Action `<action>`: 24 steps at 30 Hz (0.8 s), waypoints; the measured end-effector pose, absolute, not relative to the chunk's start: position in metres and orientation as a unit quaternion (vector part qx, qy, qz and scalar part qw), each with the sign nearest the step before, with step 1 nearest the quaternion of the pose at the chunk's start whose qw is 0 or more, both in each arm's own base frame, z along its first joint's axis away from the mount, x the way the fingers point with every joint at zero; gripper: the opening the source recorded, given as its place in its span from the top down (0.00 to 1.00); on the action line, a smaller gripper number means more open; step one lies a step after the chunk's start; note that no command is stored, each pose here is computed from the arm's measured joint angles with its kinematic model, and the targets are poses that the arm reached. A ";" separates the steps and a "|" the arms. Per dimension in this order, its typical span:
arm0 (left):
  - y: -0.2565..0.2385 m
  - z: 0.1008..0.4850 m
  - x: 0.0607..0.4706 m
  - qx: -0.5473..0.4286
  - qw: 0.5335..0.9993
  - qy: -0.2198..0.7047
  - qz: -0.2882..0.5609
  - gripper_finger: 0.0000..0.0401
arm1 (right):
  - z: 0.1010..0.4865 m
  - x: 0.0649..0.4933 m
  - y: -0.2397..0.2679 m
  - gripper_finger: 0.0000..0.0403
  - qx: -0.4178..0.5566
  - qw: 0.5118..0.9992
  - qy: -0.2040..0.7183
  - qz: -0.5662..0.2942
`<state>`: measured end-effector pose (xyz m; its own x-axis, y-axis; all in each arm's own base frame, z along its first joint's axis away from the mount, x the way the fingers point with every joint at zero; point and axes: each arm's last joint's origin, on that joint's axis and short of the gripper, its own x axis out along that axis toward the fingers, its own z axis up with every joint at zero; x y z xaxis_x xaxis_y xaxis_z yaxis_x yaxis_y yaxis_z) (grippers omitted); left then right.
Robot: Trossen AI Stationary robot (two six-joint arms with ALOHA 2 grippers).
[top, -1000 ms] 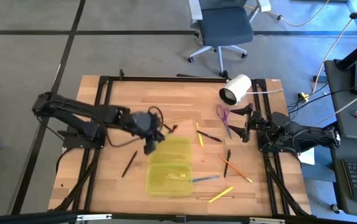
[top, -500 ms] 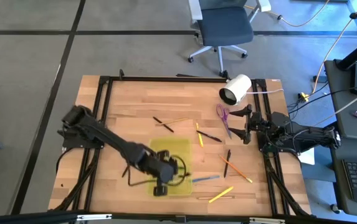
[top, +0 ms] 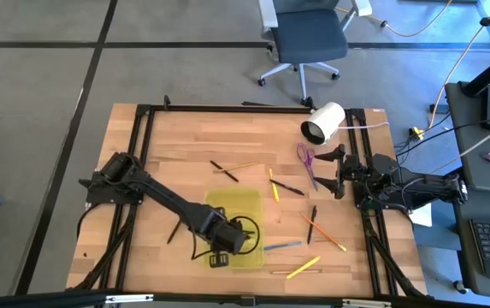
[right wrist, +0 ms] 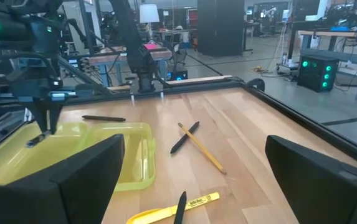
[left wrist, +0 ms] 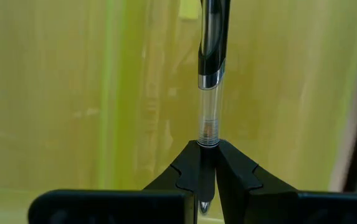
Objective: Pick & place school supplies into a supply box
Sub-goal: Put the black pen into the yellow supplies box
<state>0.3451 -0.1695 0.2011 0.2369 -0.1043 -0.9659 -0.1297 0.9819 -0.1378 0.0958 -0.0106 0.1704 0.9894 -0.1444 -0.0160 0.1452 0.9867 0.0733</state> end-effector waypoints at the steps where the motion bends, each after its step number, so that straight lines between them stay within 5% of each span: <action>1: -0.168 0.201 0.346 -0.092 0.780 0.619 0.007 0.94 | 0.170 0.096 -0.011 0.03 0.037 0.997 0.005 -0.072; 24: -0.157 0.167 0.356 -0.098 0.734 0.672 -0.001 0.94 | 0.170 0.096 -0.011 0.03 0.036 0.997 0.006 -0.072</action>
